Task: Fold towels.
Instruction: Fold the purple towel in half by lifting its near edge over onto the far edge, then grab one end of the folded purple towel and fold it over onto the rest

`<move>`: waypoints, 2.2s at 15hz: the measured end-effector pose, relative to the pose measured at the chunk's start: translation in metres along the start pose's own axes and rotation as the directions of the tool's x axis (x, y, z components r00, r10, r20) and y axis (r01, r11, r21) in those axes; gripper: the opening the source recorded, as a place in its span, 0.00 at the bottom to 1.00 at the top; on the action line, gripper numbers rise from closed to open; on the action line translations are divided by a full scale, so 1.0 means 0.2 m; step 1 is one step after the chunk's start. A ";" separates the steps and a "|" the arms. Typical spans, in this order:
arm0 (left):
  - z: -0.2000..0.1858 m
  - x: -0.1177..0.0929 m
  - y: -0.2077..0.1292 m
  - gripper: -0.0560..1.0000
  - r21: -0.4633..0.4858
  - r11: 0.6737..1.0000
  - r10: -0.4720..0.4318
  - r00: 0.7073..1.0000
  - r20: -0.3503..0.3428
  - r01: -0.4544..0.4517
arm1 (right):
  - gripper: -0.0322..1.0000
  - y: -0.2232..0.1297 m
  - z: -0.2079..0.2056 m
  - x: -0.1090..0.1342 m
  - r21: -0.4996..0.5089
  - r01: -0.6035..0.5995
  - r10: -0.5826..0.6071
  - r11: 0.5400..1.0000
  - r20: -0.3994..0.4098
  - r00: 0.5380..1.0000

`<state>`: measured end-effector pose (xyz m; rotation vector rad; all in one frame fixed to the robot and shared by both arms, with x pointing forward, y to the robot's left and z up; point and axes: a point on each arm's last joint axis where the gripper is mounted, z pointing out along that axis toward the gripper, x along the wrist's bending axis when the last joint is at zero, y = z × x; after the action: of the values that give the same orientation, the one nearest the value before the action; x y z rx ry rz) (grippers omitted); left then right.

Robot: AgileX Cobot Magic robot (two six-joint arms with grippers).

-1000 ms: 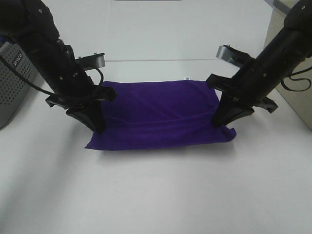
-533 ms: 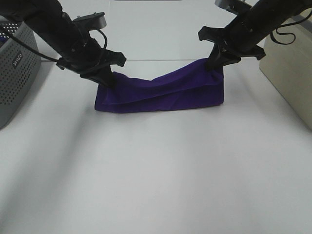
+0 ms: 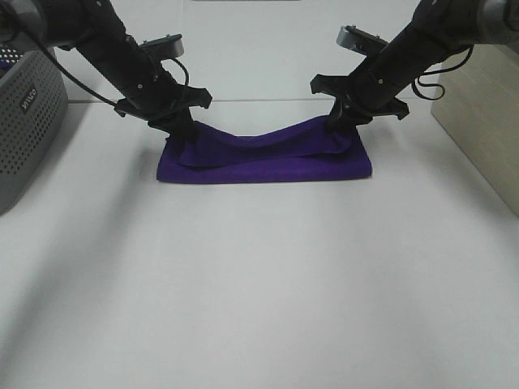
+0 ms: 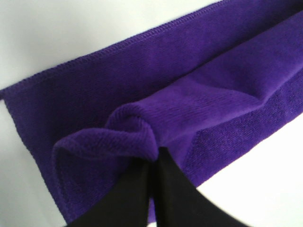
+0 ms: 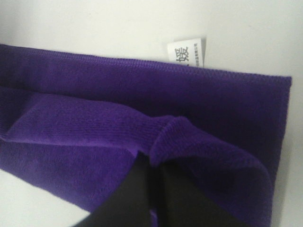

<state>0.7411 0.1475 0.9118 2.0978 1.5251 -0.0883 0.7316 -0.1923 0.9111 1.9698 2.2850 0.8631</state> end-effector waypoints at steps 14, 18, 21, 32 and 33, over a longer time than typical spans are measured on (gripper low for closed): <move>0.08 0.08 0.03 0.72 0.024 1.000 -0.008 0.996 -0.083 0.010 | 0.70 0.03 0.06 -0.06 0.011 0.002 -0.003 1.000 0.084 0.996; -0.09 0.03 0.09 0.77 0.099 0.995 0.027 0.995 -0.095 -0.018 | 0.76 0.07 -0.12 0.01 0.026 0.047 -0.049 0.999 0.088 0.995; -0.15 0.14 0.10 0.77 0.070 0.997 -0.037 0.997 -0.074 0.043 | 0.76 0.06 -0.32 0.07 0.105 0.061 -0.072 0.993 0.101 0.992; 0.01 0.49 -0.05 0.77 0.117 0.951 -0.300 0.948 0.105 0.288 | 0.76 0.00 -0.43 0.11 0.243 0.034 -0.059 0.969 0.096 0.994; 0.01 0.49 -0.05 0.77 0.121 0.949 -0.306 0.945 0.113 0.292 | 0.76 0.00 -0.43 0.11 0.243 0.029 -0.054 0.970 0.097 0.994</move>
<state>0.7674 0.2323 0.8712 1.8781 1.7798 -0.4152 0.6972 -0.2061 0.9909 1.9917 2.4617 0.4862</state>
